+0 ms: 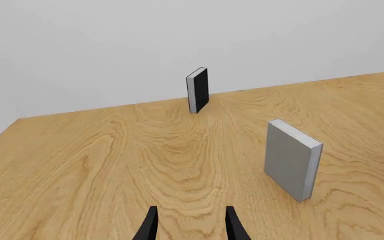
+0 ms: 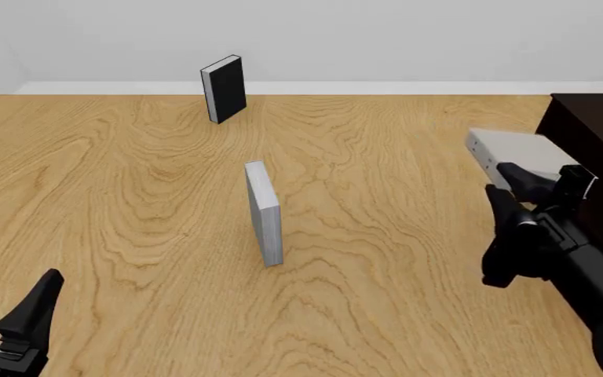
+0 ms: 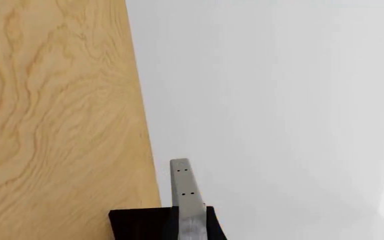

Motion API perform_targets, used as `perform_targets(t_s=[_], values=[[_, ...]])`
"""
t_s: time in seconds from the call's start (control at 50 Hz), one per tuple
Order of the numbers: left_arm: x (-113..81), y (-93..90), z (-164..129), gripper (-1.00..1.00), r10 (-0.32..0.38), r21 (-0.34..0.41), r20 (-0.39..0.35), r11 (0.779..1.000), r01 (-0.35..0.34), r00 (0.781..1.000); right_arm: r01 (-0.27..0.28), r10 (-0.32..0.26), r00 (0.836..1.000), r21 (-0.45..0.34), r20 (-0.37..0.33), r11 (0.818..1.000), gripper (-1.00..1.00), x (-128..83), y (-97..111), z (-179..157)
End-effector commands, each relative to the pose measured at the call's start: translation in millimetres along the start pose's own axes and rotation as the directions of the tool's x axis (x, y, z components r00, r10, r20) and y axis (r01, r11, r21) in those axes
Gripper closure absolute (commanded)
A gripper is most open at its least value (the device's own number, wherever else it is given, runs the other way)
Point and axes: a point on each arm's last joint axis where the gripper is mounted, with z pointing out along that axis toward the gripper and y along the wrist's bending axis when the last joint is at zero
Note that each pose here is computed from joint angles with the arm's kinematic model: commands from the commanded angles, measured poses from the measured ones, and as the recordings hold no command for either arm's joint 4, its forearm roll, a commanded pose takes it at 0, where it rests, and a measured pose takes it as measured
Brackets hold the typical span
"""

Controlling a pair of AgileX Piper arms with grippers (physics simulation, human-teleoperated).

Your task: Pick up the book on the right and place it on the cabinet shelf.

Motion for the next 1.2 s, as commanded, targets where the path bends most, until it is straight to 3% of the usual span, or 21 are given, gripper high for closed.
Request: perform_targets(t_s=[0.02,0.18,0.22,0.34,0.38,0.52,0.88,1.04,1.2], values=[[0.0,-0.1,0,-1.0,0.0,0.001,0.0,1.0,0.0,1.0,-0.028,0.028,0.999,0.028,-0.02,0.999,1.0,6,3,-5],[0.0,-0.1,0,-1.0,0.0,0.002,0.0,1.0,0.0,1.0,-0.041,0.042,0.999,0.027,-0.035,0.999,1.0,9,8,-5],[0.1,0.0,0,-1.0,0.0,0.0,0.001,1.0,0.0,1.0,-0.065,0.066,0.997,0.038,-0.037,0.997,1.0,10,5,-6],[0.1,0.0,0,-1.0,0.0,-0.001,0.001,1.0,0.0,1.0,-0.067,0.069,0.996,0.036,-0.052,0.997,1.0,13,9,-6],[0.2,0.0,0,-1.0,-0.001,0.0,0.001,1.0,0.001,1.0,-0.044,0.046,0.997,0.035,-0.057,0.998,1.0,14,14,-6],[0.1,0.0,0,-1.0,-0.001,-0.001,0.001,1.0,0.001,1.0,-0.083,0.086,0.993,0.039,-0.076,0.996,1.0,18,13,-7],[0.3,-0.1,0,-1.0,-0.001,0.001,-0.003,1.0,0.001,1.0,-0.094,0.098,0.988,0.035,-0.116,0.995,1.0,27,25,-5],[0.3,0.0,0,-1.0,-0.003,0.0,-0.003,1.0,0.003,1.0,-0.085,0.088,0.987,0.032,-0.131,0.996,1.0,30,30,-4],[0.4,0.0,0,-1.0,-0.004,0.0,-0.004,1.0,0.004,1.0,-0.017,0.021,0.989,0.028,-0.146,0.999,1.0,33,33,-4]])
